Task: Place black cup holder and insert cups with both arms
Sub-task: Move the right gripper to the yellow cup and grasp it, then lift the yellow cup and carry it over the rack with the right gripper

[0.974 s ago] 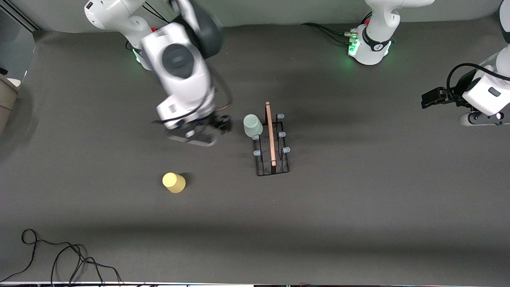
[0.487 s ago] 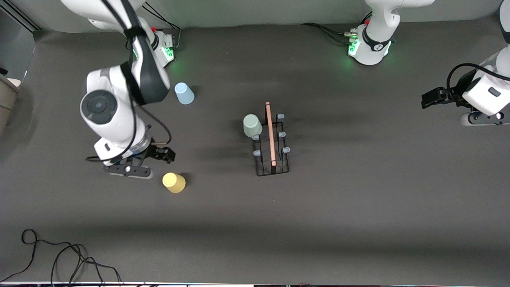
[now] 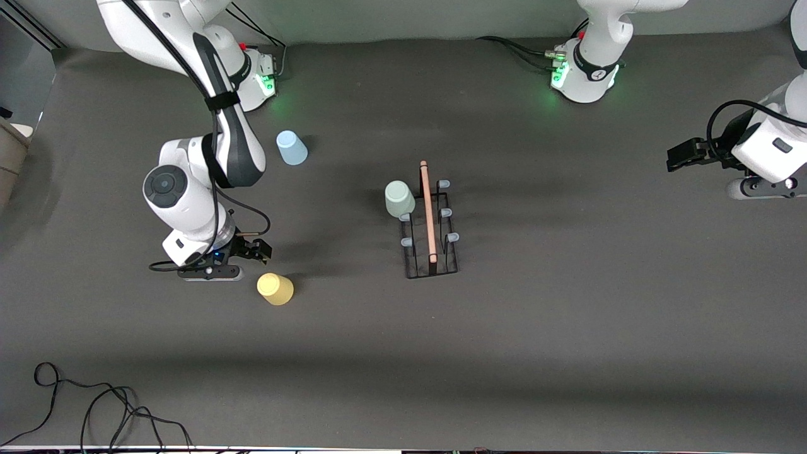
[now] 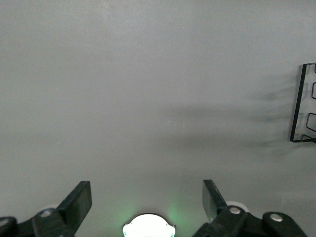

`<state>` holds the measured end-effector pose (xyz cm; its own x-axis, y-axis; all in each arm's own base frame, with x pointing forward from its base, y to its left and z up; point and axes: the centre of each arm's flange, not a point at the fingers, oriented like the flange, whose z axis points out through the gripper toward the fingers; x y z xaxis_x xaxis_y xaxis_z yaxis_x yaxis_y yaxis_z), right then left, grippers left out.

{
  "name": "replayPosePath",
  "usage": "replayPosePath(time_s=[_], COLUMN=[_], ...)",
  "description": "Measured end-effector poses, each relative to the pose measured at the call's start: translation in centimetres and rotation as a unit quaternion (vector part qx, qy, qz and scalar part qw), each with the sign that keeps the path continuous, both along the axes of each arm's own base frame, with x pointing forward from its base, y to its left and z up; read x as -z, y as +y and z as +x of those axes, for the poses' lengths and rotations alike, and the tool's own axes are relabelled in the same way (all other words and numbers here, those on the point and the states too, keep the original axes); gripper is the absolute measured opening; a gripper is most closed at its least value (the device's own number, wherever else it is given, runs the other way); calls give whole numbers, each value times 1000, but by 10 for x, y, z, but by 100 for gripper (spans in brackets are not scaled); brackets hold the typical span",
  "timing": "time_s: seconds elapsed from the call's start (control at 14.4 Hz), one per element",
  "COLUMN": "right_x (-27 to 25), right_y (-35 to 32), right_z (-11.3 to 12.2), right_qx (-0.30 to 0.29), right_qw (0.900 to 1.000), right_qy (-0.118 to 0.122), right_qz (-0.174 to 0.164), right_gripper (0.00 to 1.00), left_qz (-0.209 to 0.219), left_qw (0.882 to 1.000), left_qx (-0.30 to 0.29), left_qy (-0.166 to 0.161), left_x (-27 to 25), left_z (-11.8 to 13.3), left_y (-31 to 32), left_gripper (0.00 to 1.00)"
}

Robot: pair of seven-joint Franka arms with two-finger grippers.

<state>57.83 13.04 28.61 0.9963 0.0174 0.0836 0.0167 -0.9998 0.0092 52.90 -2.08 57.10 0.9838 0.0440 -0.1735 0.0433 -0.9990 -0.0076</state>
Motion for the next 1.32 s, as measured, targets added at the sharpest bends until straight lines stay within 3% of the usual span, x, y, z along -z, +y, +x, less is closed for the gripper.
replayPosePath(time_s=[0.14,0.7,1.04,1.25,1.32], right_x=[10,28,53,58,58], right_y=[-5,21,29,29,30], right_z=[3,38,49,49,49], right_qx=[-13,-27,-22,-21,-21], right_qw=[1000,1000,1000,1000,1000], right_qy=[1,-14,-11,-6,-2], right_qz=[15,-1,-8,-10,-10], right_gripper=[100,100,100,89,78], left_qz=[0,0,0,0,0], left_qw=[1000,1000,1000,1000,1000], left_qx=[0,0,0,0,0], left_qy=[0,0,0,0,0], left_x=[0,0,0,0,0], left_z=[0,0,0,0,0], left_y=[0,0,0,0,0], left_gripper=[100,100,100,100,100])
